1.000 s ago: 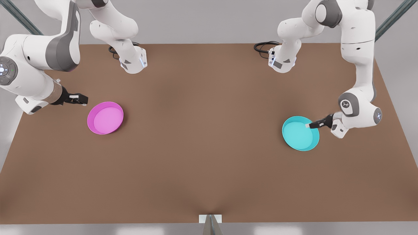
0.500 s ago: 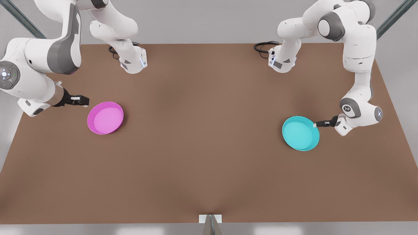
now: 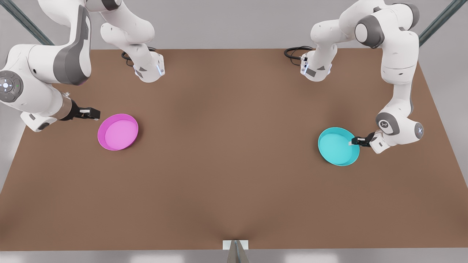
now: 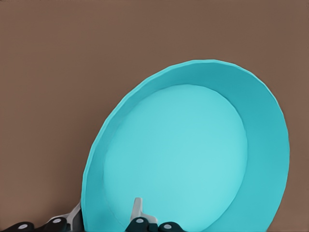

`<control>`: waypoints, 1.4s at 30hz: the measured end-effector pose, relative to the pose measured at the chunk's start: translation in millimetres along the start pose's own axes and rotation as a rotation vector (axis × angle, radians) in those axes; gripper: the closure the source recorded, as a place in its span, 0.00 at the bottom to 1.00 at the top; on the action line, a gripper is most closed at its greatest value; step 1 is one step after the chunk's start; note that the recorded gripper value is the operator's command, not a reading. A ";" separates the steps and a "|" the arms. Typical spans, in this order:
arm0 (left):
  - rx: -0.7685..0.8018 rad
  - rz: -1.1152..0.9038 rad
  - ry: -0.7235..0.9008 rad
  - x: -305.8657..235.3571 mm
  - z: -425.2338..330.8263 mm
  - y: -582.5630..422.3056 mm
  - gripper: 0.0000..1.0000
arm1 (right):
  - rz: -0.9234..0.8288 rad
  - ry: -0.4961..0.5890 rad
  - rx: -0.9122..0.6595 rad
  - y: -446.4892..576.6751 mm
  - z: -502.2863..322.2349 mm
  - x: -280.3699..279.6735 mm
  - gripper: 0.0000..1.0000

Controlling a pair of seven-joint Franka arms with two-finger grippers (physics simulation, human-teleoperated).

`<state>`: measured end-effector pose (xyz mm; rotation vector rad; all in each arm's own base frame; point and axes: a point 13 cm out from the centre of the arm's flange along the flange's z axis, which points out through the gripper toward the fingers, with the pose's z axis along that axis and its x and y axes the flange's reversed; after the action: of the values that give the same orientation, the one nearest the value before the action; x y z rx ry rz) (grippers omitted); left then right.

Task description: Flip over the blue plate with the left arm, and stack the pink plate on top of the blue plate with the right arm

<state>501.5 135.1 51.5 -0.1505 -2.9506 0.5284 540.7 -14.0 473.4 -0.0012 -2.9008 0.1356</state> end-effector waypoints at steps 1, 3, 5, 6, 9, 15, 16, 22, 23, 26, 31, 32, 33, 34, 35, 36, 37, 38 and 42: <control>0.000 0.005 -0.001 -0.7 -0.1 -0.6 0.61 | 0.001 0.001 -0.003 0.0 0.4 -0.2 0.00; -0.001 0.020 -0.006 -5.6 -1.6 -3.8 0.70 | 0.003 0.003 -0.008 -0.8 1.4 -0.6 0.00; -0.001 0.029 -0.006 -8.4 -0.9 -6.4 0.70 | 0.004 0.004 -0.011 -0.9 1.8 -0.8 0.00; -0.002 0.032 -0.006 -8.9 -0.5 -6.8 0.69 | 0.004 0.004 -0.012 -0.7 1.9 -0.8 0.00; -0.002 0.039 -0.004 -10.7 1.6 -7.1 0.68 | 0.002 0.004 -0.013 0.1 1.9 -0.9 0.00; 0.005 0.057 0.009 -16.3 12.3 -14.7 0.68 | 0.003 0.004 -0.014 -0.5 2.6 -1.4 0.00; 0.006 0.059 0.010 -17.1 13.4 -15.8 0.79 | 0.003 0.004 -0.014 -0.5 2.6 -1.5 0.00; -0.014 0.066 -0.023 -38.4 -8.6 -17.4 0.79 | 0.004 0.006 -0.014 -1.0 3.9 -2.7 0.00; -0.022 0.075 -0.044 -51.5 -25.9 -19.6 0.79 | 0.004 0.006 -0.014 -1.0 4.2 -3.0 0.00; -0.098 0.154 -0.102 -99.7 -108.8 -41.9 0.79 | 0.004 0.008 -0.014 -1.3 5.2 -3.4 0.00; -0.399 0.414 -0.107 -184.0 -255.9 -211.6 0.79 | 0.012 0.012 -0.015 -5.2 7.3 -3.8 0.00; -0.458 0.442 -0.091 -187.5 -265.8 -252.5 0.79 | 0.015 0.015 -0.016 -6.4 9.1 -3.8 0.00; -0.527 0.464 -0.057 -188.5 -258.2 -294.7 0.79 | 0.018 0.019 -0.018 -7.8 11.2 -4.3 0.00; -0.621 0.470 -0.015 -187.2 -237.7 -331.8 0.79 | 0.023 0.022 -0.021 -9.9 13.0 -4.7 0.00; -0.743 0.460 0.017 -184.5 -214.6 -361.7 0.79 | 0.027 0.024 -0.023 -12.2 14.3 -5.0 0.00; -0.878 0.447 0.034 -179.8 -191.3 -389.4 0.79 | 0.031 0.026 -0.026 -13.9 15.4 -5.2 0.00; -1.021 0.423 0.016 -174.3 -182.5 -415.0 0.79 | 0.033 0.028 -0.027 -14.8 16.6 -5.2 0.00; -1.166 0.383 -0.034 -167.3 -186.1 -440.1 0.79 | 0.033 0.030 -0.028 -14.9 17.6 -5.2 0.00; -1.465 0.281 -0.296 -127.3 -197.4 -542.5 0.79 | 0.039 0.038 -0.037 -16.4 21.8 -6.7 0.00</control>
<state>617.6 -320.3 410.2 -0.6353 -2.8621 -1.7522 542.3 -32.4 452.3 -0.0655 -2.8658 0.0883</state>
